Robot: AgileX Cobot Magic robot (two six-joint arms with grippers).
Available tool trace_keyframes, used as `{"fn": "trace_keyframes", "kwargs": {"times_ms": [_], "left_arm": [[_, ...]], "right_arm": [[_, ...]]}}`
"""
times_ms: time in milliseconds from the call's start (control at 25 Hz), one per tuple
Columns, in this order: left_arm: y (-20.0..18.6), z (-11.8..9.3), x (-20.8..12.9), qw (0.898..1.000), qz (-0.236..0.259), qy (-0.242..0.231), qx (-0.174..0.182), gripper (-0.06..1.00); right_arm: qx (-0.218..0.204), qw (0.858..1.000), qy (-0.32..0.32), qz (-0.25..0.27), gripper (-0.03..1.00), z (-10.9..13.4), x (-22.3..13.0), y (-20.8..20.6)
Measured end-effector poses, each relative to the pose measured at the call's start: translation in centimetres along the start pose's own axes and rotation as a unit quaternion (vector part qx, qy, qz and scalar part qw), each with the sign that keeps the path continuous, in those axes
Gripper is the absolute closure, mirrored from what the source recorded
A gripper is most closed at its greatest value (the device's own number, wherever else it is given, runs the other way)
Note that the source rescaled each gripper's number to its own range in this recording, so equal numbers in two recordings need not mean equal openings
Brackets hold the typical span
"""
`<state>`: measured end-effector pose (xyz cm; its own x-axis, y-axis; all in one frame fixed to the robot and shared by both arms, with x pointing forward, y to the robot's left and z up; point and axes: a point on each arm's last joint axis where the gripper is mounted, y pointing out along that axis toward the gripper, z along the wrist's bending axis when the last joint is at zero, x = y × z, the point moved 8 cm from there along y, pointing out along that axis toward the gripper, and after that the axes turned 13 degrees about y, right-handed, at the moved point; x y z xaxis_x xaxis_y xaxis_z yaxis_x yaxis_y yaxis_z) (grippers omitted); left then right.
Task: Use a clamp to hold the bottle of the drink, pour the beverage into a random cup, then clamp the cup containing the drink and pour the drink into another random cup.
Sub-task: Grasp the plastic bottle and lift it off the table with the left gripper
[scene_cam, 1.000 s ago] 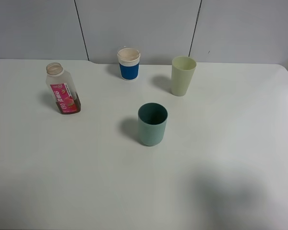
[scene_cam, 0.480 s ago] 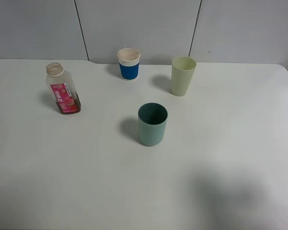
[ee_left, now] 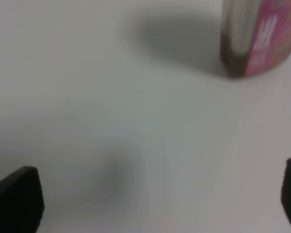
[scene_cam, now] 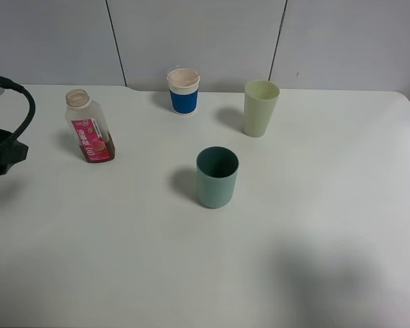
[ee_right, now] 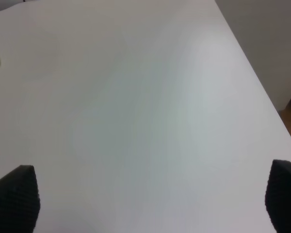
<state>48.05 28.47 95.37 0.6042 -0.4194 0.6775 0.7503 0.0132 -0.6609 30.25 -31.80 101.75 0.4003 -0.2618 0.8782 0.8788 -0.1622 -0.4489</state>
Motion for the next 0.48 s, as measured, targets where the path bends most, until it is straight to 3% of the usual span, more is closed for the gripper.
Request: {"fn": "trace_keyframes", "kwargs": {"times_ms": [160, 280, 480], "left_arm": [[0.4, -1.0, 0.7, 0.997, -0.066, -0.036, -0.014, -0.06], [0.9, -2.0, 1.6, 0.992, -0.103, -0.057, -0.045, -0.06], [2.9, -1.6, 1.5, 0.985, -0.119, -0.091, -0.090, -0.06]], "right_arm": [[0.000, 1.000, 0.000, 0.000, 0.21, 0.0, 0.0, 0.0], [0.000, 1.000, 0.000, 0.000, 0.21, 0.0, 0.0, 0.0], [0.000, 1.000, 0.000, 0.000, 0.21, 0.0, 0.0, 0.0]]}}
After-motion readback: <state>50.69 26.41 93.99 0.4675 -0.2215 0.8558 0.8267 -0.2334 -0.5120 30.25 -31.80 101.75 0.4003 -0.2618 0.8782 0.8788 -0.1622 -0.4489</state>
